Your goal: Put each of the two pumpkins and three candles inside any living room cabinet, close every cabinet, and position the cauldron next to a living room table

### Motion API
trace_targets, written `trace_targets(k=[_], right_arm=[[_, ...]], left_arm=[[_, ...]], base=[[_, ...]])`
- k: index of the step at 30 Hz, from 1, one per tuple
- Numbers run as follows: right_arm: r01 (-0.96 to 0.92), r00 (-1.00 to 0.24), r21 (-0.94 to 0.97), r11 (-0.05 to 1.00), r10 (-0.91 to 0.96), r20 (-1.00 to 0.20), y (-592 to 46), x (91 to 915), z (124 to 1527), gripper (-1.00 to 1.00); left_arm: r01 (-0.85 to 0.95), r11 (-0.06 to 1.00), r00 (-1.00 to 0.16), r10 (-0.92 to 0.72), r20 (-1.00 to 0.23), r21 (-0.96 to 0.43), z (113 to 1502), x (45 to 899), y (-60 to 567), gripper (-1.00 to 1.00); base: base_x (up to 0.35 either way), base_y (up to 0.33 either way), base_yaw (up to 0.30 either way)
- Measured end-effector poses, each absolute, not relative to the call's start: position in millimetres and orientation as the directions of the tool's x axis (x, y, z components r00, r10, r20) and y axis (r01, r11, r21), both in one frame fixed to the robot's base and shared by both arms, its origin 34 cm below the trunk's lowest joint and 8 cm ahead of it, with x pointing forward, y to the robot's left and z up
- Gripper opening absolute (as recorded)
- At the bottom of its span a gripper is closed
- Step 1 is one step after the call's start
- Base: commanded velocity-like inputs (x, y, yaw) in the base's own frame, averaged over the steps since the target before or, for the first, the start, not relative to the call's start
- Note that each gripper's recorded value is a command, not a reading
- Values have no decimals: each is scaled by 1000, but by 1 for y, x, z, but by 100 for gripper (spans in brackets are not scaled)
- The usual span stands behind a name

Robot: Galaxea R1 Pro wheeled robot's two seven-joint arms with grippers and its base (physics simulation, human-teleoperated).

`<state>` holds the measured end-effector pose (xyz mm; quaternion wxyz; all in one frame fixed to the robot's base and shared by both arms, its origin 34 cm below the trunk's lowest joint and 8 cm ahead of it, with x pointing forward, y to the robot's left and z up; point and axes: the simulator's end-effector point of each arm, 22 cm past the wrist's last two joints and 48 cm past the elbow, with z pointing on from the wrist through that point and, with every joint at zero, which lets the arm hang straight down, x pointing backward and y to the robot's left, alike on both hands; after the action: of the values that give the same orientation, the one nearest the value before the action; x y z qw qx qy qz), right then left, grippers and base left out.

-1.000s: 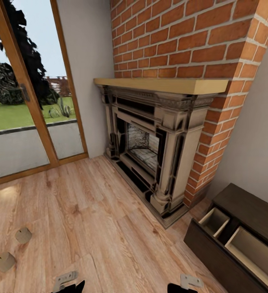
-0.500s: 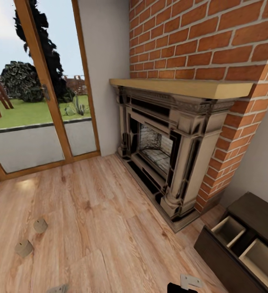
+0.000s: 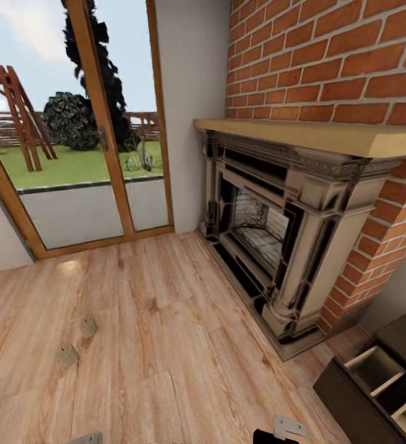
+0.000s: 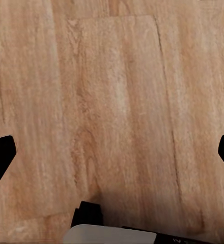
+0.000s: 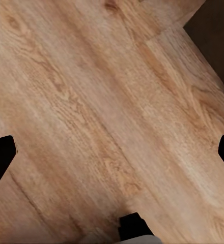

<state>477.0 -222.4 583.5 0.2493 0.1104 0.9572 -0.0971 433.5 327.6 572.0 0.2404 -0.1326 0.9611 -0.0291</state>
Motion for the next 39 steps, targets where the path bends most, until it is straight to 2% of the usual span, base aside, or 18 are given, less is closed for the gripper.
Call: trace_targets(k=[23,39], right_arm=[[228,-862,-87,970,159,-482,-210,472,608,100],[222,-868,-90,971,155,-471,-208,465,624,100]], left_arm=[[-244,962,-862,-272,-429,-120,596,422,321,100],[-257,961,-874,-277,-399,-103,605,406,321,100]], base=[[0,0,240],[0,0,121]])
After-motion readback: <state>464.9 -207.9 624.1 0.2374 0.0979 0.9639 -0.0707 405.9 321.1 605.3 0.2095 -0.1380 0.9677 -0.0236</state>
